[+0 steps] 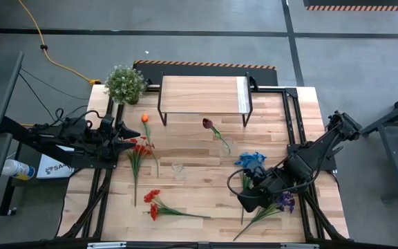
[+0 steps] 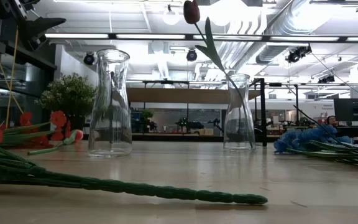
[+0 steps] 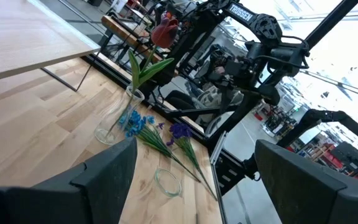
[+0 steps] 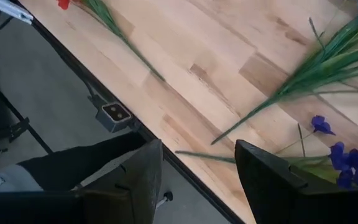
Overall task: Pick and place flowers into a vace then onto a shelf
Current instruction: Put the blue flower into the right transparent vase
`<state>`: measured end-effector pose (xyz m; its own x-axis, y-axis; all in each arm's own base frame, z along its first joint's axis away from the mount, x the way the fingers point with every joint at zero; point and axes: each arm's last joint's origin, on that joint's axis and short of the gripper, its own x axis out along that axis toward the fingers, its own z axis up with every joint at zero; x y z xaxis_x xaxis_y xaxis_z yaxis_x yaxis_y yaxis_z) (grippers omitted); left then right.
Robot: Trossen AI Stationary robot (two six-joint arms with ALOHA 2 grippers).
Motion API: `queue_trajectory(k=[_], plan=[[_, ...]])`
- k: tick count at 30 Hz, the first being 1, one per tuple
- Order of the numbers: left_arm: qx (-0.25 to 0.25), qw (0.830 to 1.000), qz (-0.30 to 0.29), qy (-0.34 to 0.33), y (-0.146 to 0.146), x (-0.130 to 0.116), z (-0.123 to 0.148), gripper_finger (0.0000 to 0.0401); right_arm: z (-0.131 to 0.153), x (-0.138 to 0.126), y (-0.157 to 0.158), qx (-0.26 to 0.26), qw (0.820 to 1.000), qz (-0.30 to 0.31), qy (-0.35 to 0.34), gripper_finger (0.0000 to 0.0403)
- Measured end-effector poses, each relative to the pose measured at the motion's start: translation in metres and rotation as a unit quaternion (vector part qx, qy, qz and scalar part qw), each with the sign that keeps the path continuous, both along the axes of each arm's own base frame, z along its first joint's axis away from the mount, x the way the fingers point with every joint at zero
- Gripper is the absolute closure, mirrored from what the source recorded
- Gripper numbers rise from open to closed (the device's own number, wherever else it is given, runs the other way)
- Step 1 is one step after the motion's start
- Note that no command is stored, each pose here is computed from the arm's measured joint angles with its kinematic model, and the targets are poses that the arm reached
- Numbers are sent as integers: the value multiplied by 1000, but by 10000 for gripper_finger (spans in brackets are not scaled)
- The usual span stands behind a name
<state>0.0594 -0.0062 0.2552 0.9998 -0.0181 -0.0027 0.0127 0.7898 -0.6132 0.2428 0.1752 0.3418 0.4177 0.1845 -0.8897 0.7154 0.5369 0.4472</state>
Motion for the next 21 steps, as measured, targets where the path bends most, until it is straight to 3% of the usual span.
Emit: queue_trajectory(k=[7,15,21], plan=[[0,1000,0,0,0,0,0,43,-8,-3,-1,21,998,-46,40,210],[0,1000,0,0,0,0,0,43,-56,-6,2,78,984,-86,133,210],[0,1000,0,0,0,0,0,43,-94,0,5,123,983,-91,106,210]])
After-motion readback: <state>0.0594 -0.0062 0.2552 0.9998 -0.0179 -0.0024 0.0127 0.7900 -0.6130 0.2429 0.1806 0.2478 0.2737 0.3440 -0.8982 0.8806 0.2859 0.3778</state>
